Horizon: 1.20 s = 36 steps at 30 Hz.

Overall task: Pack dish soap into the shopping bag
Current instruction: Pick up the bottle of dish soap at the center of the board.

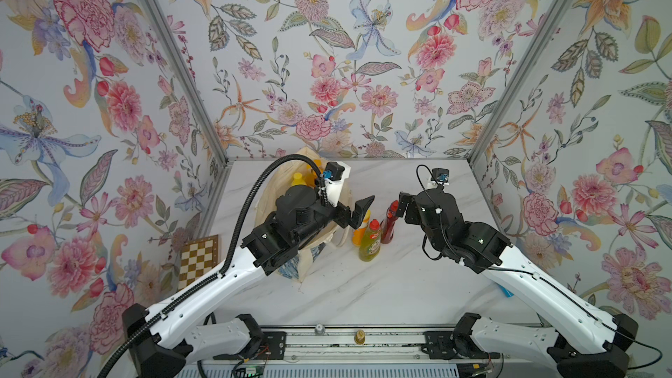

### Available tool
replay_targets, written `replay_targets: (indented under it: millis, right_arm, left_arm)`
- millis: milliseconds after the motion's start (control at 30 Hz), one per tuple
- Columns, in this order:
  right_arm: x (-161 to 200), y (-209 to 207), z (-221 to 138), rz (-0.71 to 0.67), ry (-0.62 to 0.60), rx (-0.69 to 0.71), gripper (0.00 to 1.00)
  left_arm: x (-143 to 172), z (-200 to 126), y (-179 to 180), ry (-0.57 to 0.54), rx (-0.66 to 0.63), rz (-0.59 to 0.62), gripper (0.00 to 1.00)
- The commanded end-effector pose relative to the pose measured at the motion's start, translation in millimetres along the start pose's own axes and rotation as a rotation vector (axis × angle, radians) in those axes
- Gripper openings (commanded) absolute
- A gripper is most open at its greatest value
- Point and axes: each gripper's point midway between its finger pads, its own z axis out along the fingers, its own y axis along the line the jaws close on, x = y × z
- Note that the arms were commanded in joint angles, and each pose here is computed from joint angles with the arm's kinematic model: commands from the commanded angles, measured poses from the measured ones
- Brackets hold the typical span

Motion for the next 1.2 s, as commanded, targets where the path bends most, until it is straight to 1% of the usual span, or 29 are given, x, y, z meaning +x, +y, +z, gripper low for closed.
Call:
replay_targets:
  millis: [0,167,433,467,533,733,833,1000,1167]
  right_arm:
    - [9.9,-13.5,3.5,0.013,0.048,0.046,0.99]
    - [20.5,-28.0,9.3,0.027,0.106,0.091,0.99]
    - [29.1,-53.3,10.1,0.041,0.161,0.156,0.99]
    - [29.9,-54.5,8.9,0.039,0.164,0.158,0.99]
    - [28.6,-70.8,9.4,0.060,0.168,0.198,0.99]
    - [36.2,-85.0,8.2,0.099,0.193,0.204,0.99]
    - [40.3,-88.6,9.5,0.109,0.205,0.207,0.99]
    - [42.6,-90.5,11.6,0.114,0.218,0.210,0.99]
    - [43.8,-89.7,13.3,0.113,0.225,0.208,0.99]
  left_arm:
    - [13.8,5.9,-14.5,0.107,0.010,0.079,0.99]
    - [29.2,17.0,-36.3,0.155,0.065,0.118,0.93]
    - [58.6,31.3,-48.9,0.205,0.087,0.150,0.93]
    - [61.9,32.0,-49.5,0.208,0.087,0.152,0.93]
    - [68.1,33.7,-47.9,0.213,0.078,0.152,0.93]
    - [91.6,35.6,-34.6,0.248,0.015,0.179,0.94]
    - [100.2,34.9,-34.3,0.239,0.021,0.186,0.95]
    - [106.5,31.5,-37.6,0.201,0.051,0.193,0.95]
    - [112.5,26.9,-36.2,0.172,0.055,0.206,0.95]
